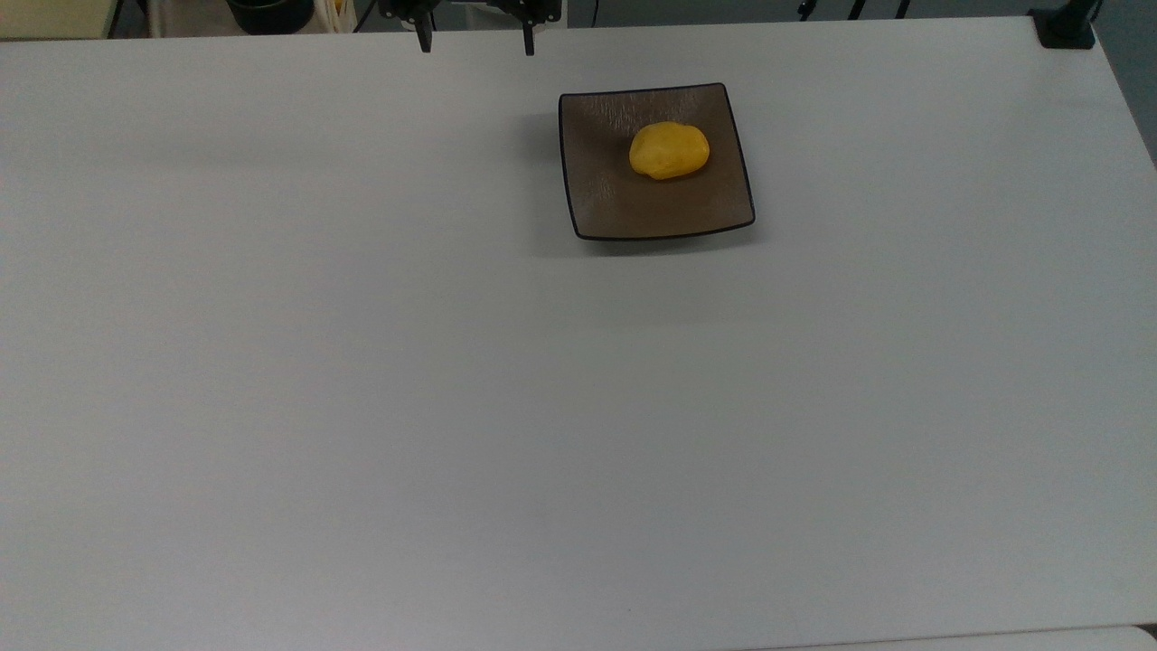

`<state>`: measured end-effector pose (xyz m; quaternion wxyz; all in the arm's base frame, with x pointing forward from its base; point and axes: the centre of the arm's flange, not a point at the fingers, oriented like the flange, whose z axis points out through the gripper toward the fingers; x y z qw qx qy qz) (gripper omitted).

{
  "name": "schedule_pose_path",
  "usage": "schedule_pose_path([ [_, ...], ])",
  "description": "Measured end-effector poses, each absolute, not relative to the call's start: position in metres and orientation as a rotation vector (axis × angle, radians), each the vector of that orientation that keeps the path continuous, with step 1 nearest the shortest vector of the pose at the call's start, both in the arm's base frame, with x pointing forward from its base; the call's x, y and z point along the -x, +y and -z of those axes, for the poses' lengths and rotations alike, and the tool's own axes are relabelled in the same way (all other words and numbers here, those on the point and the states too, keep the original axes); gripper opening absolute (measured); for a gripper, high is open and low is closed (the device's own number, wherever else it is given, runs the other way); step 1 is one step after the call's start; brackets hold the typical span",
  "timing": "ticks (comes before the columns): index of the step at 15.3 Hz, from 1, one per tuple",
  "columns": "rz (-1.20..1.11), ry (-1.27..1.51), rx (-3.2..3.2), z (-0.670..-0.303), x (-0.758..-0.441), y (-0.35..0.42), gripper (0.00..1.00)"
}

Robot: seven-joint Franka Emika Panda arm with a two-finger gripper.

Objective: Put potatoes on a ceramic plate

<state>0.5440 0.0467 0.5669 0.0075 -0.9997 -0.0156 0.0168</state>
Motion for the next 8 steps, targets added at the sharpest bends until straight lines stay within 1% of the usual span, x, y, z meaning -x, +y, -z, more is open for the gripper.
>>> schedule_pose_path([
  [8,-0.051,-0.046,3.128,-0.5673,-0.5443,0.0448,1.0],
])
